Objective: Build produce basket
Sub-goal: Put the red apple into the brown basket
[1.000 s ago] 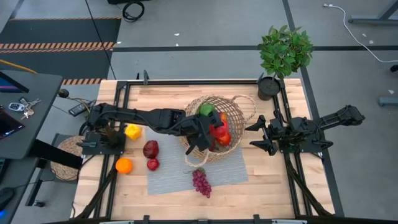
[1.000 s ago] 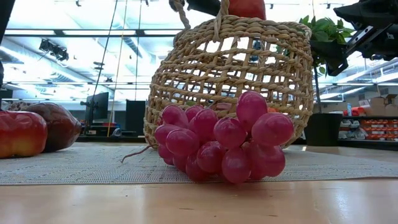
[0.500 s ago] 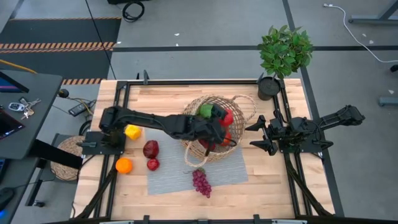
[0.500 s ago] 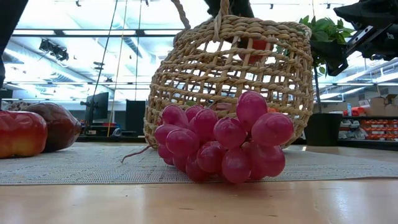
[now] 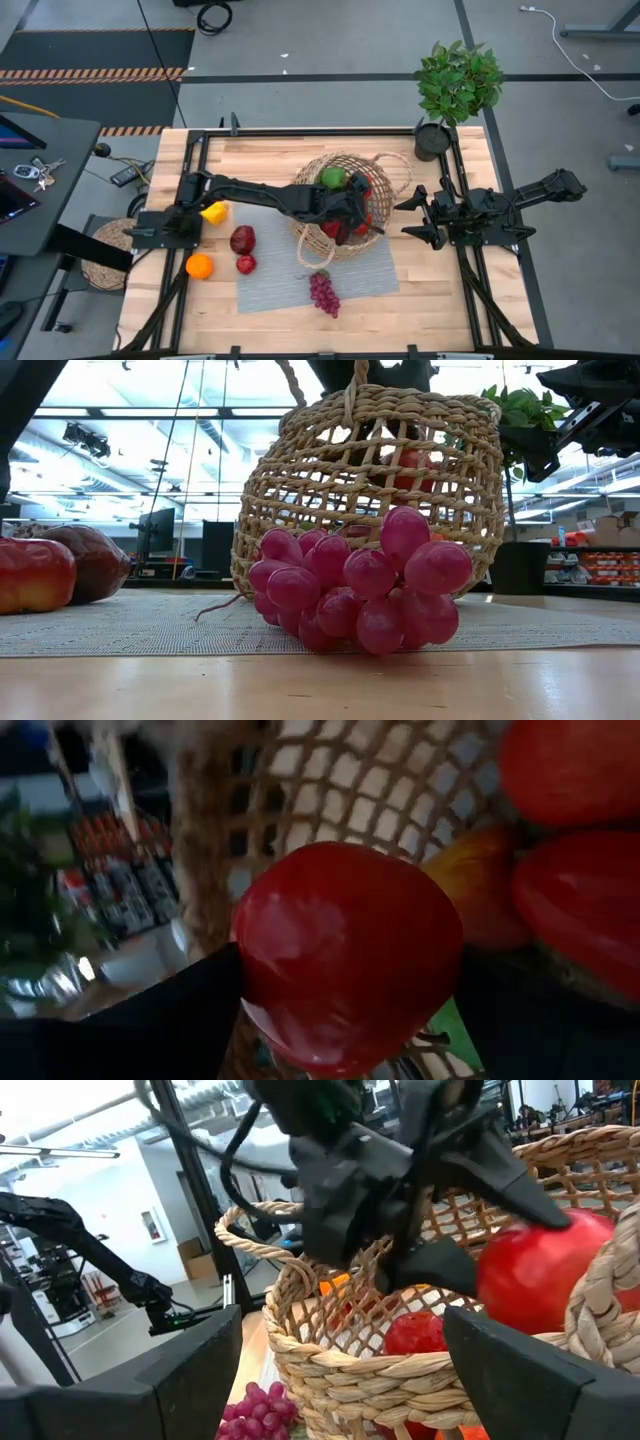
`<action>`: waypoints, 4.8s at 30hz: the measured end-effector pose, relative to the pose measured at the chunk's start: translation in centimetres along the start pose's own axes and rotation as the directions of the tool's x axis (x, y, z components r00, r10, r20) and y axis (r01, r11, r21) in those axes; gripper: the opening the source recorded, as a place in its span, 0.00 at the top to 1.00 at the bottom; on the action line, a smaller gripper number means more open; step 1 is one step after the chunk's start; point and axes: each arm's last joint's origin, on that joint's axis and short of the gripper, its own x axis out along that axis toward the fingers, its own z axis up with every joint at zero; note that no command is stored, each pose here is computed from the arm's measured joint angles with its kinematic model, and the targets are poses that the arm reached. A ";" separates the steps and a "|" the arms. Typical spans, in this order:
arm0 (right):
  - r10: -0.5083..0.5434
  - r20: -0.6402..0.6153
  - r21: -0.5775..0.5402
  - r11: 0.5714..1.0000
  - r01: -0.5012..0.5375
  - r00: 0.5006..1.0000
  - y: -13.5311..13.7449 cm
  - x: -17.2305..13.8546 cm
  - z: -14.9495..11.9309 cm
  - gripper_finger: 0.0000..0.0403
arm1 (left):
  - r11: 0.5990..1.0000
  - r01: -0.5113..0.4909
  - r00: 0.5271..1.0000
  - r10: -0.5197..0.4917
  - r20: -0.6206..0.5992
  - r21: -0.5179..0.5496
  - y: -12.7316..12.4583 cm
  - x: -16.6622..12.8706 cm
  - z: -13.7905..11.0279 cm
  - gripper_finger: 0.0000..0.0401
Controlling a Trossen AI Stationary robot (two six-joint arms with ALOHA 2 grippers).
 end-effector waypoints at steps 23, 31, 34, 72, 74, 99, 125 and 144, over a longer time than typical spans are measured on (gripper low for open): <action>0.000 0.000 0.000 1.000 0.000 1.000 0.0 0.0 0.0 0.14 | 0.952 -0.209 0.965 0.163 -0.208 -0.225 1.6 -2.7 1.1 0.01; 0.000 0.000 0.000 1.000 0.000 1.000 0.0 0.0 0.0 0.14 | 0.834 -0.384 0.922 0.325 -0.209 -0.398 7.0 -9.2 2.5 0.01; 0.000 0.000 0.000 1.000 0.000 1.000 0.0 0.0 0.0 0.14 | 0.746 -0.375 0.924 0.352 -0.151 -0.550 8.4 -12.5 2.9 0.01; -0.001 -0.004 -0.001 1.000 0.001 1.000 0.0 0.0 0.0 0.14 | 0.248 0.099 0.937 -0.349 0.006 -0.964 -9.6 -26.7 4.0 0.03; -0.001 -0.003 -0.001 1.000 0.001 1.000 0.0 0.0 0.0 0.14 | 0.227 0.058 0.932 -0.361 -0.029 -0.972 -10.6 -26.6 2.7 0.05; -0.001 -0.003 -0.001 1.000 0.001 1.000 0.0 0.0 0.0 0.14 | -0.049 -0.148 0.774 -0.628 -0.085 -0.988 -23.0 -21.4 -2.9 0.11; -0.001 -0.004 -0.001 1.000 0.001 1.000 0.0 0.0 0.0 0.14 | -0.124 -0.099 0.801 -0.598 -0.005 -0.987 -27.0 -18.8 -3.7 0.18; -0.001 -0.003 -0.001 1.000 0.001 1.000 0.0 0.0 0.0 0.14 | -0.097 0.178 0.781 -0.591 0.200 -0.979 -16.7 -20.9 0.1 0.35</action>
